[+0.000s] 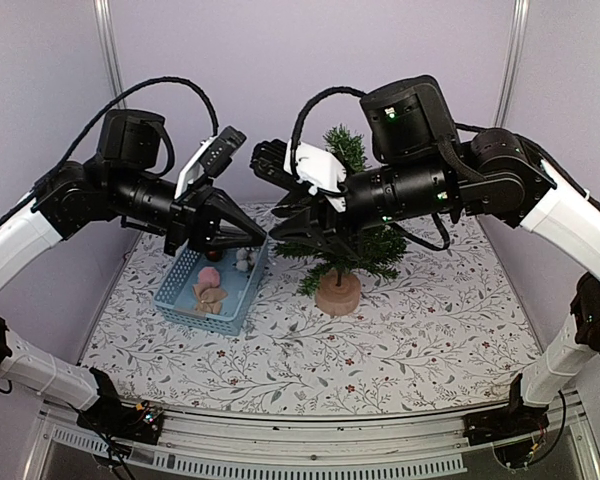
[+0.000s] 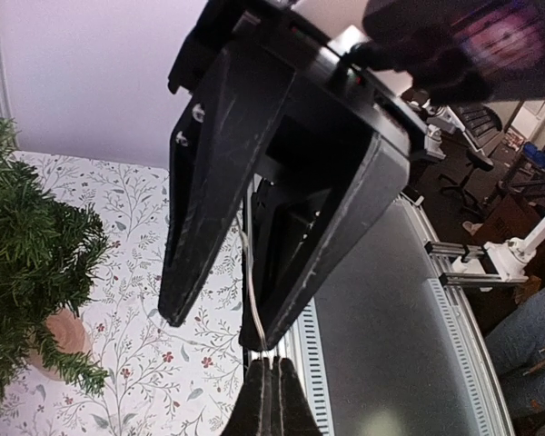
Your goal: Decorate the small christmas tree
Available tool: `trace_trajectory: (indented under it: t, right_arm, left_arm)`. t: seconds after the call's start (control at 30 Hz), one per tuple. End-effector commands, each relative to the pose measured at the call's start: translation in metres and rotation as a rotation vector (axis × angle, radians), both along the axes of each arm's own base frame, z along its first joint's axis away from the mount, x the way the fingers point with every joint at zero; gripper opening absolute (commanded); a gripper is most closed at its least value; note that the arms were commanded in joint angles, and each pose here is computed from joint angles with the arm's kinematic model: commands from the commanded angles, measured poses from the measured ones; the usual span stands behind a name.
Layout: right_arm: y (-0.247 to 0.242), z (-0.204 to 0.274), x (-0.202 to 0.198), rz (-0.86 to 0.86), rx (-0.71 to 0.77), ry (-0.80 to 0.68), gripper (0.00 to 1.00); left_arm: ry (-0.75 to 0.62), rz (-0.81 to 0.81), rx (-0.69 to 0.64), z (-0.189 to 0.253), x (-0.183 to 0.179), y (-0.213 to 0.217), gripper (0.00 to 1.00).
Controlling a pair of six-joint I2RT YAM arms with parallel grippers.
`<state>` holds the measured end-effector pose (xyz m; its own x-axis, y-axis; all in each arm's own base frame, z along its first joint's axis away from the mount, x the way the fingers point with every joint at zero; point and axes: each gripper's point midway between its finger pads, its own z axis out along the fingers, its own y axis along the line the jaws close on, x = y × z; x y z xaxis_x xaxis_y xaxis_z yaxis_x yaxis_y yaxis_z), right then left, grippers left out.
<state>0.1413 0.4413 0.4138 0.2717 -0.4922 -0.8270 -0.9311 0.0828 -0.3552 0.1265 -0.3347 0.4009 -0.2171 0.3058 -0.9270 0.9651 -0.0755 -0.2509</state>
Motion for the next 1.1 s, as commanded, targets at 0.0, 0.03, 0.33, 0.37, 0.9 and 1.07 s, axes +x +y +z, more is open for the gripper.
trace_trajectory:
  t: [0.0,0.03,0.33,0.37,0.9,1.07]
  right_arm:
    - [-0.008,-0.006,0.002,-0.019,-0.04,-0.016,0.22]
    - [-0.009,-0.004,0.002,-0.026,-0.036,-0.017,0.18]
    - [-0.023,0.025,0.008,-0.099,0.101,0.048,0.0]
    - [-0.026,0.029,0.014,-0.121,0.124,0.063,0.0]
    - [-0.101,0.16,0.044,-0.319,0.613,0.066,0.0]
    - [-0.109,0.181,0.04,-0.306,0.678,0.049,0.0]
  left_arm:
    - [-0.031,-0.025,-0.057,0.016,-0.007,-0.002,0.0]
    - [-0.031,-0.013,-0.063,0.017,-0.006,-0.001,0.0]
    - [-0.17,0.282,-0.147,0.037,0.034,0.015,0.27]
    - [-0.187,0.334,-0.162,0.04,0.039,0.021,0.35]
    - [-0.092,1.075,0.172,-0.109,0.119,0.155,0.67]
    - [-0.07,0.939,0.205,-0.167,0.11,0.134,0.65]
